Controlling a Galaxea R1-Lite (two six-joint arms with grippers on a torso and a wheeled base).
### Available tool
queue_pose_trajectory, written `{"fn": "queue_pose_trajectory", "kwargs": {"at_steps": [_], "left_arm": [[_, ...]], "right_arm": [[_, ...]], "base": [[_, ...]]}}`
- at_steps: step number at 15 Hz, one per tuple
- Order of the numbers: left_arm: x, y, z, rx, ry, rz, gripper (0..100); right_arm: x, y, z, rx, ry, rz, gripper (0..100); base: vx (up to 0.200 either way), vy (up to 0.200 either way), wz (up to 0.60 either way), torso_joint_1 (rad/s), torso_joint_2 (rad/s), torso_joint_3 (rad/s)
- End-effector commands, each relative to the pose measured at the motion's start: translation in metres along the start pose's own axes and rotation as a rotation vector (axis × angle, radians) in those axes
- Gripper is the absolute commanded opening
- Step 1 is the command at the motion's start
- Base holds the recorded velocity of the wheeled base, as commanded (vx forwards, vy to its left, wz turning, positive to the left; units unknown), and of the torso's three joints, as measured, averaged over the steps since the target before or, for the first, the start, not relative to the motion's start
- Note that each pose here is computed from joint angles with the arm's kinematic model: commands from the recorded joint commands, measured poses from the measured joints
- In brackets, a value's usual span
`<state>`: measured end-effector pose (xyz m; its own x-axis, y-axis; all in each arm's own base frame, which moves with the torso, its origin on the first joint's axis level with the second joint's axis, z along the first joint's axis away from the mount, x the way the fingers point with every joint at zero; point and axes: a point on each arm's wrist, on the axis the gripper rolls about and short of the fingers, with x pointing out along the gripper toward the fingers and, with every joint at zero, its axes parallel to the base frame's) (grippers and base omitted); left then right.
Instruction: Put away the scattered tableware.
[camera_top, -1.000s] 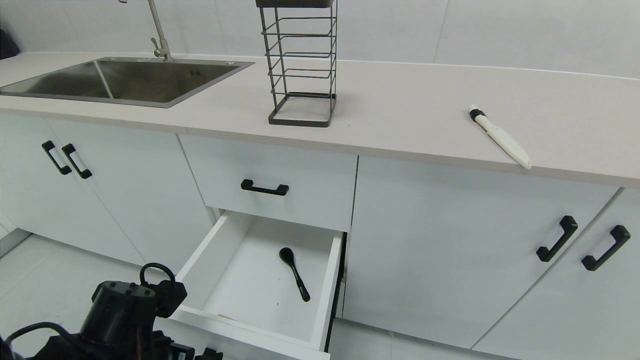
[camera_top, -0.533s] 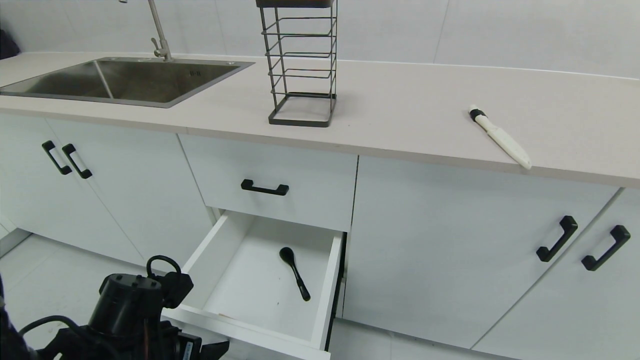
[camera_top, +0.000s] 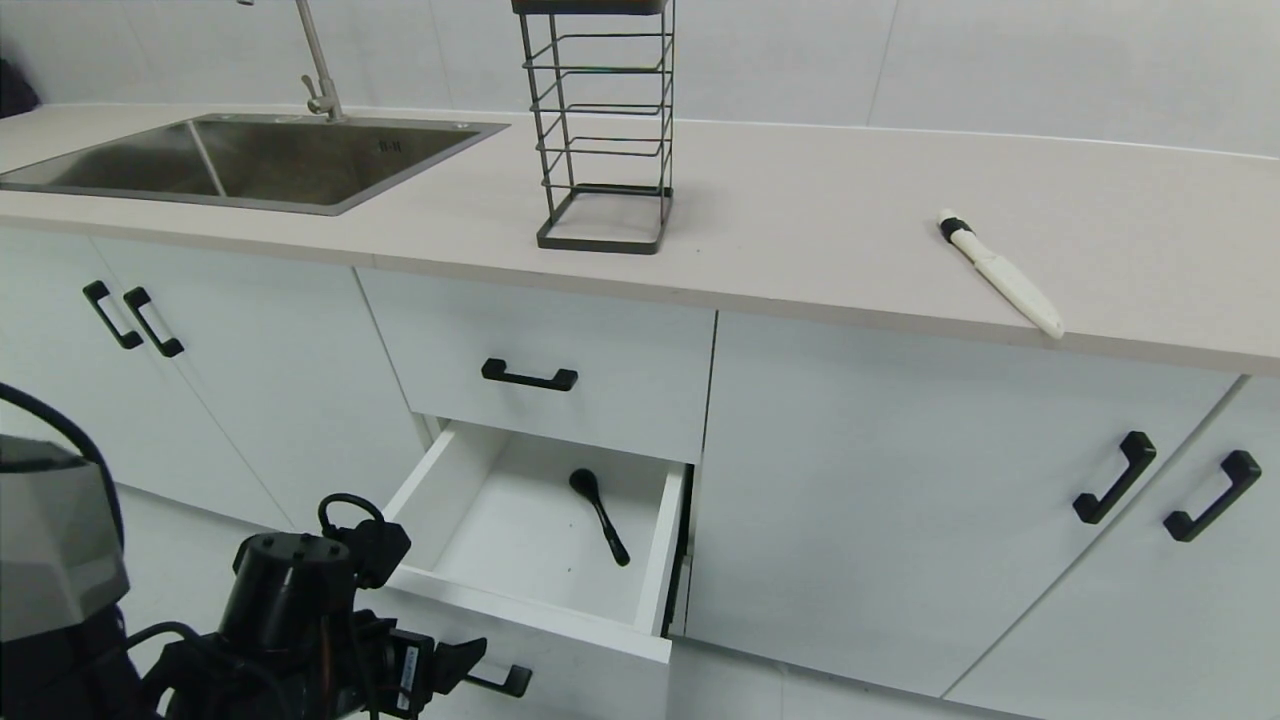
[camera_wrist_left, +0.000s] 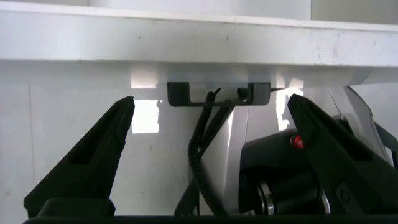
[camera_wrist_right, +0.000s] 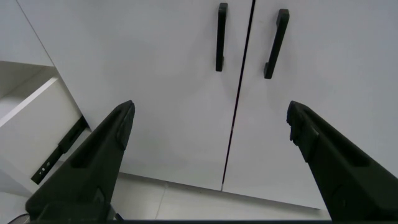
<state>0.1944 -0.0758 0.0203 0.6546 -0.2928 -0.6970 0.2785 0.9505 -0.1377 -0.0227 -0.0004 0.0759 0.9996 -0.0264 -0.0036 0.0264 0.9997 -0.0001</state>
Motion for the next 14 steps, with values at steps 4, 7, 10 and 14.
{"fn": "queue_pose_trajectory", "kwargs": {"at_steps": [4,7,10,14], "left_arm": [[0.017,0.001,-0.003,-0.002,0.012,0.001,100],[0.023,0.001,0.005,0.004,-0.021,0.001,100],[0.035,0.001,0.013,0.004,-0.04,-0.003,100],[0.048,0.001,0.024,0.004,-0.076,-0.006,100]], "right_arm": [[0.0,0.0,0.0,0.0,0.003,0.0,100],[0.0,0.0,0.0,0.0,0.003,0.0,100],[0.0,0.0,0.0,0.0,0.003,0.0,100],[0.0,0.0,0.0,0.0,0.003,0.0,100]], "base": [[0.0,0.0,0.0,0.0,0.0,0.0],[0.0,0.0,0.0,0.0,0.0,0.0],[0.0,0.0,0.0,0.0,0.0,0.0],[0.0,0.0,0.0,0.0,0.0,0.0]]}}
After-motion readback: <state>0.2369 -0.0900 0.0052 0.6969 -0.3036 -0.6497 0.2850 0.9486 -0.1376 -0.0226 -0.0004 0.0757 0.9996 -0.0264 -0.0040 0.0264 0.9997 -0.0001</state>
